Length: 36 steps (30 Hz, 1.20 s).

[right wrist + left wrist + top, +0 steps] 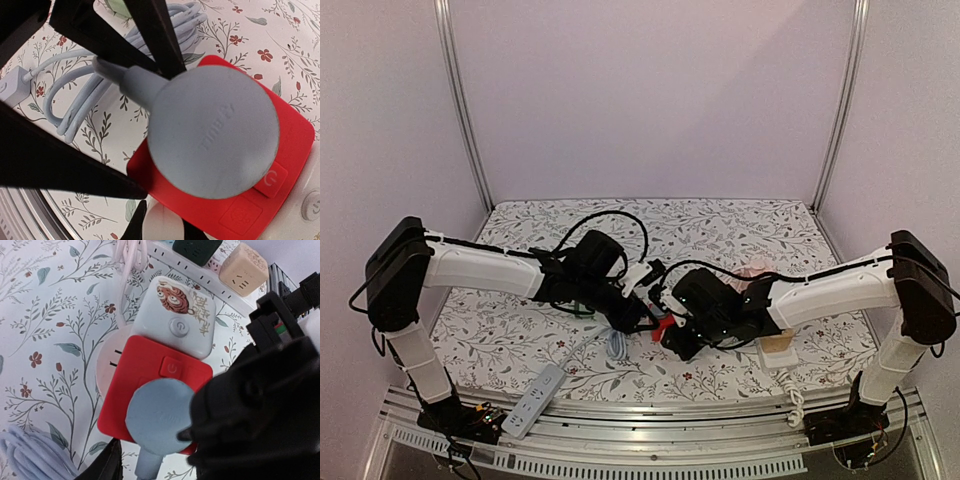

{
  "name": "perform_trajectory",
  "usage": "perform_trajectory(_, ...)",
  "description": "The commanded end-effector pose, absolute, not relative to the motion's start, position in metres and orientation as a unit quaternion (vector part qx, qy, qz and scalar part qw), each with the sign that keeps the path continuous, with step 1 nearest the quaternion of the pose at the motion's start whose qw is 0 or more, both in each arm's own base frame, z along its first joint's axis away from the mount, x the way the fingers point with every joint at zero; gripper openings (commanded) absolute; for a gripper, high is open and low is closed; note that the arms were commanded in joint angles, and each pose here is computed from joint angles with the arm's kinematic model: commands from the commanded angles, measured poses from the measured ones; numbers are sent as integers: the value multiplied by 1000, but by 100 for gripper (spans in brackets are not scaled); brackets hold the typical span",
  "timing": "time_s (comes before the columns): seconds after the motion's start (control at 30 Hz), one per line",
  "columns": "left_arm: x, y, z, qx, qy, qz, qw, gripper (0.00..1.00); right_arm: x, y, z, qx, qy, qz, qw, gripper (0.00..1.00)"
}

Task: Pull the plug off the socket
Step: Remove the plug from the socket.

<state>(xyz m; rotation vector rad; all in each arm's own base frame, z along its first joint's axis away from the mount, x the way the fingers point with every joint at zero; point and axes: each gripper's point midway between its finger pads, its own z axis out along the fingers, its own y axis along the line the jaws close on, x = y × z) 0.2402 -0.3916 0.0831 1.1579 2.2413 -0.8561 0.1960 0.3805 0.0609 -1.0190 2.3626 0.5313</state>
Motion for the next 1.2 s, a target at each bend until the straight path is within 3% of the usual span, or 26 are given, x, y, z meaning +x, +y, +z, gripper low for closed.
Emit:
perform_trajectory(0.0, 257, -382, 59, 402, 841, -262, 249, 46, 154, 406, 88, -432, 829, 284, 214, 0)
perform_trajectory(0.3, 258, -382, 59, 402, 842, -262, 248, 41, 150, 405, 88, -445, 825, 280, 207, 0)
perform_trajectory(0.87, 246, -365, 74, 385, 841, -272, 267, 28, 199, 337, 79, -263, 927, 101, 246, 0)
perform_trajectory(1.0, 244, -366, 75, 386, 839, -277, 265, 19, 208, 330, 87, -243, 931, 76, 263, 0)
perform_trajectory(1.17, 244, -367, 77, 384, 838, -279, 270, 0, 216, 323, 92, -225, 933, 50, 276, 0)
